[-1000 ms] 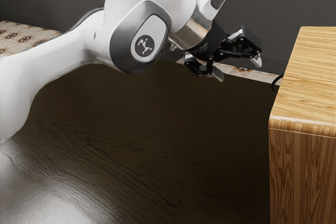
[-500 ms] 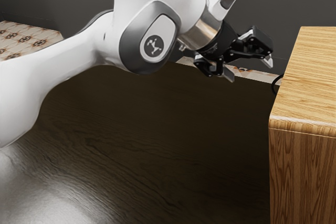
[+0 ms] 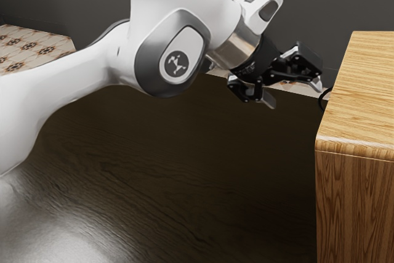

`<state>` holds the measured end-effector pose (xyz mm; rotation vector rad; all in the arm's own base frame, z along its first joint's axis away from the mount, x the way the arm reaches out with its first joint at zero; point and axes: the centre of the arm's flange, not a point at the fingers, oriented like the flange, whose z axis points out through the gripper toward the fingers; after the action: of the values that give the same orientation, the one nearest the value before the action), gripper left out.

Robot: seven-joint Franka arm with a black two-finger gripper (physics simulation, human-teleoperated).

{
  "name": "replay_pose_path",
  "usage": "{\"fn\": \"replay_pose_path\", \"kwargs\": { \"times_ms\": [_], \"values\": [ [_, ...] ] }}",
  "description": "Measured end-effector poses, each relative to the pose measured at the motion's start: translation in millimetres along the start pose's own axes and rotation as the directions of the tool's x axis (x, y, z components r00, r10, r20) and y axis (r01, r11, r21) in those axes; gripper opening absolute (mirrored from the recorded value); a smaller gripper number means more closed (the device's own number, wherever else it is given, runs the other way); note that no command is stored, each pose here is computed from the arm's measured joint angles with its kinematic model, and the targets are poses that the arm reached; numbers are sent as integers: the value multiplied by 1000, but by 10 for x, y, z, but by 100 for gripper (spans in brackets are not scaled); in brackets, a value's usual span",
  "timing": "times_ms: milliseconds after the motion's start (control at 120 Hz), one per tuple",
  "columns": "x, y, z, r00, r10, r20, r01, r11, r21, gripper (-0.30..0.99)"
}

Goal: Pull the drawer handle with one arm to open the drawer

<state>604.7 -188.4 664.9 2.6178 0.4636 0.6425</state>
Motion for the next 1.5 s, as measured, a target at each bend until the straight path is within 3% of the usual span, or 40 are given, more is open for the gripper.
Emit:
{"fn": "replay_pose_path", "kwargs": {
  "times_ms": [700, 1117, 1500],
  "values": [
    [-78, 5, 34, 999, -34, 4, 34, 999, -4, 68],
    [-41, -33, 37, 999, -47, -1, 47, 999, -1, 42],
    [-32, 17, 122, 999, -49, -3, 49, 999, -5, 36]
  ]
}}
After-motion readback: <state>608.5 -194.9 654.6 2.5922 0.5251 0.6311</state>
